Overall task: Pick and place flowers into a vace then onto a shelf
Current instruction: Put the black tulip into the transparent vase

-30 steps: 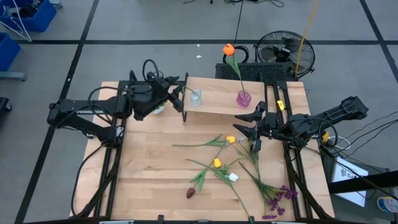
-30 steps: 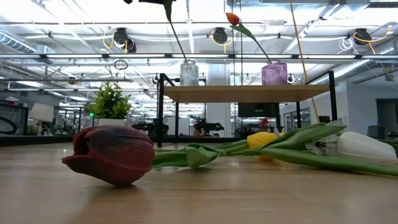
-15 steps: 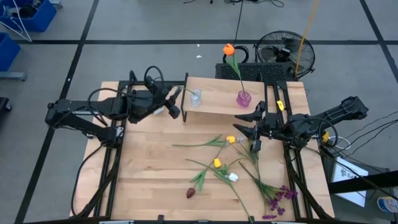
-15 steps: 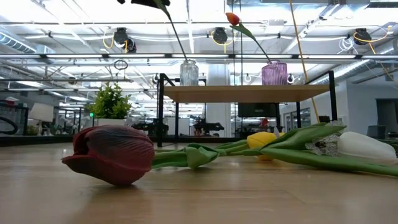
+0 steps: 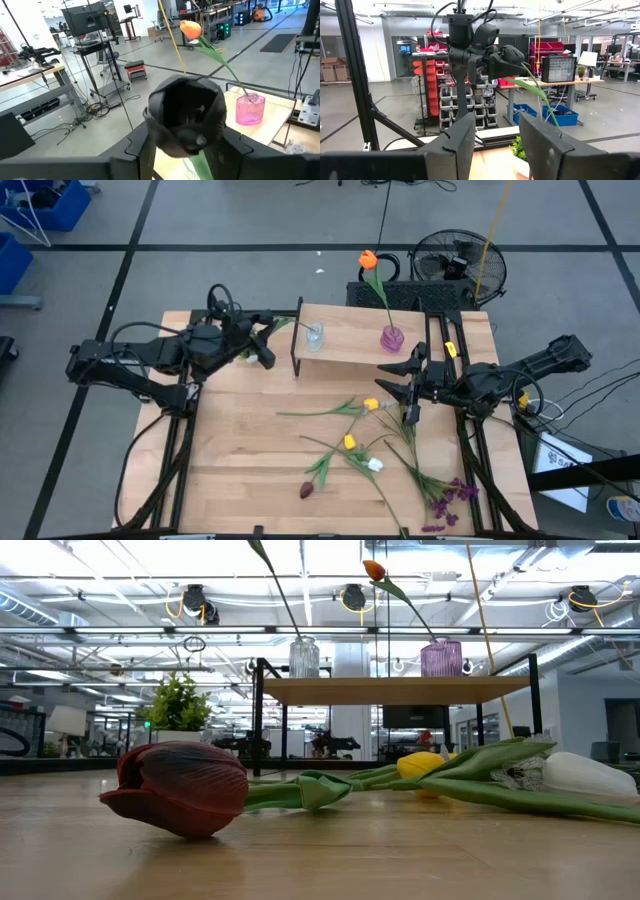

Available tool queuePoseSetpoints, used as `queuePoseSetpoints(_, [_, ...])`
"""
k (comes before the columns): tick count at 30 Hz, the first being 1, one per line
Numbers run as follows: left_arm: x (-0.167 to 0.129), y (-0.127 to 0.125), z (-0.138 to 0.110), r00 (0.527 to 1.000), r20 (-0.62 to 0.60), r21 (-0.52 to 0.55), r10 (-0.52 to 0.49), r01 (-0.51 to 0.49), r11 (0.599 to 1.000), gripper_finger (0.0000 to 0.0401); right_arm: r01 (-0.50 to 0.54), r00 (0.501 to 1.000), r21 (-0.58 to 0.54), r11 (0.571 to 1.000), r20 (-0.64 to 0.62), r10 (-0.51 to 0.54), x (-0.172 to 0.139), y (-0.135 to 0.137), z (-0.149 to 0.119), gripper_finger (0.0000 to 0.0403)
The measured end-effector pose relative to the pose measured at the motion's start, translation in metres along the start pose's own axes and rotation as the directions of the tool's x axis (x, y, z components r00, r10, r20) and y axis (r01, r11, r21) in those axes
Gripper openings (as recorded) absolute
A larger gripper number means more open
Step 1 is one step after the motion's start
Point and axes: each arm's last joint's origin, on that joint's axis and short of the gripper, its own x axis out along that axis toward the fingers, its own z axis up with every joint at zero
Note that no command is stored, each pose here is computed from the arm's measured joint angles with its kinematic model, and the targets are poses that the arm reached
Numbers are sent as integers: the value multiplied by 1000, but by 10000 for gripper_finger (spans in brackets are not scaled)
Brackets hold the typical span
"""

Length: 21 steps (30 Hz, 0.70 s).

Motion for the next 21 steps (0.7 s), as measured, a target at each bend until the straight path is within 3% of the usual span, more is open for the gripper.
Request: queuePoseSetpoints(21, [-9, 0, 1, 996, 0, -12, -86, 86, 996, 154, 0, 1000, 3, 1000, 2, 0, 0, 0, 0, 144])
